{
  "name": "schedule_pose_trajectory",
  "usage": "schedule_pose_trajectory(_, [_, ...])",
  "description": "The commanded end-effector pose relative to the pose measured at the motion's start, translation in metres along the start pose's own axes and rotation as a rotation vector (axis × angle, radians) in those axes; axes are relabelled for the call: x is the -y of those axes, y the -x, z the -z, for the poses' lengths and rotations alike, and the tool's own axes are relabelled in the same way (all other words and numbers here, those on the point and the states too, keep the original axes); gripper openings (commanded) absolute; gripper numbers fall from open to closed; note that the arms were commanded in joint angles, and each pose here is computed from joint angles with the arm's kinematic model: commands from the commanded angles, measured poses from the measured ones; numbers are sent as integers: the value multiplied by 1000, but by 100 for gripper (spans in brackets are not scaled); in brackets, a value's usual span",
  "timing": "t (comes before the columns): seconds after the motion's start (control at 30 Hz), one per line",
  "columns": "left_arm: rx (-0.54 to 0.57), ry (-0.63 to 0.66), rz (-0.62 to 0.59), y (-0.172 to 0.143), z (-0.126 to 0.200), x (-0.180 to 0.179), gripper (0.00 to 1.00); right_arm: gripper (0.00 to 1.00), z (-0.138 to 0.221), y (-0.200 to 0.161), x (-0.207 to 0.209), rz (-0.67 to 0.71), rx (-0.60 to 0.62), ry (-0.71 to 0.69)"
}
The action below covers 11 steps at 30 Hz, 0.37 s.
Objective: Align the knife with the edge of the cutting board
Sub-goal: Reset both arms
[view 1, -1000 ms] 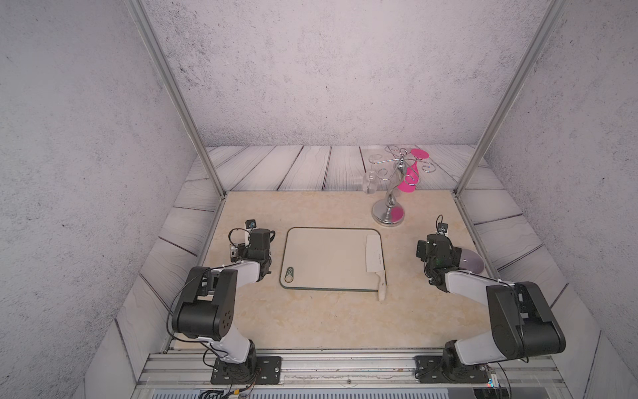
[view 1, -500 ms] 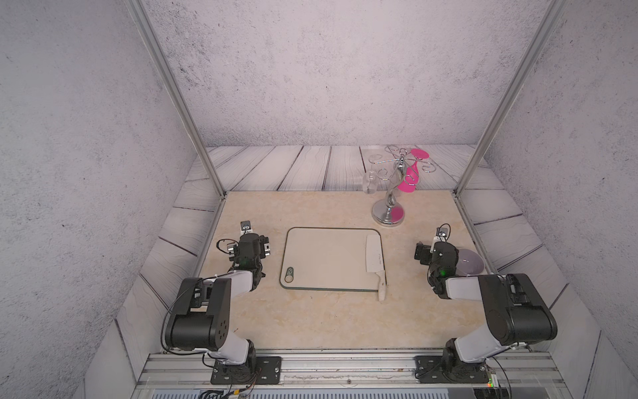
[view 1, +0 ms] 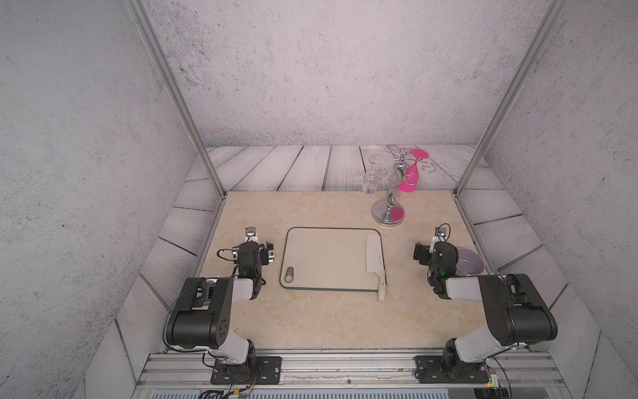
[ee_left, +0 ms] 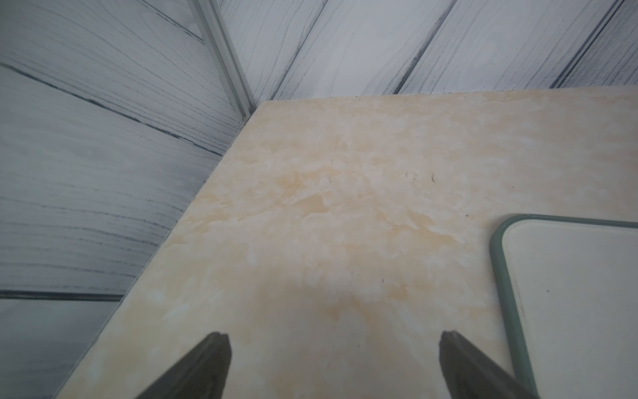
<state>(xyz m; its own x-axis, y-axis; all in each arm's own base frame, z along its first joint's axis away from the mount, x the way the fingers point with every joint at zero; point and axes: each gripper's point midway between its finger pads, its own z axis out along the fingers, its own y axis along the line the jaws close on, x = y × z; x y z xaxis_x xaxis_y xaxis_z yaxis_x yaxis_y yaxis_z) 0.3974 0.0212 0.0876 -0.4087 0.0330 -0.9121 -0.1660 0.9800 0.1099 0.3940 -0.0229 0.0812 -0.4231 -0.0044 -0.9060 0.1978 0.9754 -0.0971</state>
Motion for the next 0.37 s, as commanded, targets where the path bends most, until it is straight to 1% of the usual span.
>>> schedule_pose_trajectory(0.0, [44,-3,7,15,-1,-2,100,99,1,10,-1,-3,21,11])
schedule_pose_trajectory(0.33, [37,-8,7,14,-2,-1,100,99,1,10,-2,-3,23,12])
